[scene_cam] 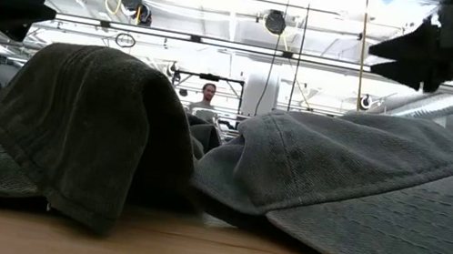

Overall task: Pick & Place hat
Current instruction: Put the top blue cap into the right transparent bin

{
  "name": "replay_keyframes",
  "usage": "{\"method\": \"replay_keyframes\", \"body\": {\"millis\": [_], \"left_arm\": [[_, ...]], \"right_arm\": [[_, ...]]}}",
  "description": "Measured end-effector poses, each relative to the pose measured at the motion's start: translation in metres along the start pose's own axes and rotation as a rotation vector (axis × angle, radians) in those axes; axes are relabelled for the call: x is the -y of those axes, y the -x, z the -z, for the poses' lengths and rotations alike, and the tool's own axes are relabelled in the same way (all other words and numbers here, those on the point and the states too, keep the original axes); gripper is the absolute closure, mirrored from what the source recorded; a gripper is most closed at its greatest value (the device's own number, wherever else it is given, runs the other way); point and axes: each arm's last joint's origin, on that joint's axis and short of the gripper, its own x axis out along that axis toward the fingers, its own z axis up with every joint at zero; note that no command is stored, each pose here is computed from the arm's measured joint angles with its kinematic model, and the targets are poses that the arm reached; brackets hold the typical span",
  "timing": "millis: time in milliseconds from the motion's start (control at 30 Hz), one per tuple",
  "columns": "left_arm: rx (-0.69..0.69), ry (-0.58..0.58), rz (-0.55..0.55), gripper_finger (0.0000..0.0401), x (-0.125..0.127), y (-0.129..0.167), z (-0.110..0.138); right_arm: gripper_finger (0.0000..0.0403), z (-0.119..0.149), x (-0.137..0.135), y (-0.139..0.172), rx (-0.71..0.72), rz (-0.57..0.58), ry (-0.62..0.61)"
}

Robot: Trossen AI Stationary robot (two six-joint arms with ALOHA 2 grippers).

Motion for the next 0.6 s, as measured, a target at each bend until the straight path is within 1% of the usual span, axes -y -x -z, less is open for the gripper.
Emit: {"method": "replay_keyframes", "body": {"millis": [33, 167, 267, 367, 467, 533, 600], "left_arm": [[0.0, 0.0, -0.001, 0.027, 0.0, 0.0, 0.0], [0.0, 0.0, 0.0, 0.027, 0.0, 0.0, 0.0], [0.0, 0.0, 0.0, 0.027, 0.0, 0.0, 0.0], [0.0, 0.0, 0.0, 0.0269, 0.0, 0.0, 0.0], [0.0, 0.0, 0.0, 0.0269, 0.0, 0.0, 0.0], [0.0, 0.0, 0.0, 0.027, 0.0, 0.0, 0.0], [0.0, 0.0, 0.0, 0.0269, 0.0, 0.0, 0.0]], "right_arm": [[0.0057, -0.005, -0.001, -0.001, -0.05, 0.0, 0.013], [0.0057, -0.025, -0.01, -0.01, -0.234, 0.029, -0.011], [0.0057, -0.034, -0.019, -0.022, -0.393, 0.049, 0.059], [0.0057, -0.033, -0.03, -0.037, -0.583, 0.048, 0.155], [0.0057, -0.028, -0.036, -0.054, -0.769, 0.037, 0.223], [0.0057, -0.023, -0.035, -0.062, -0.908, 0.039, 0.256], [0.0057, -0.018, -0.028, -0.069, -1.072, 0.037, 0.255]]}}
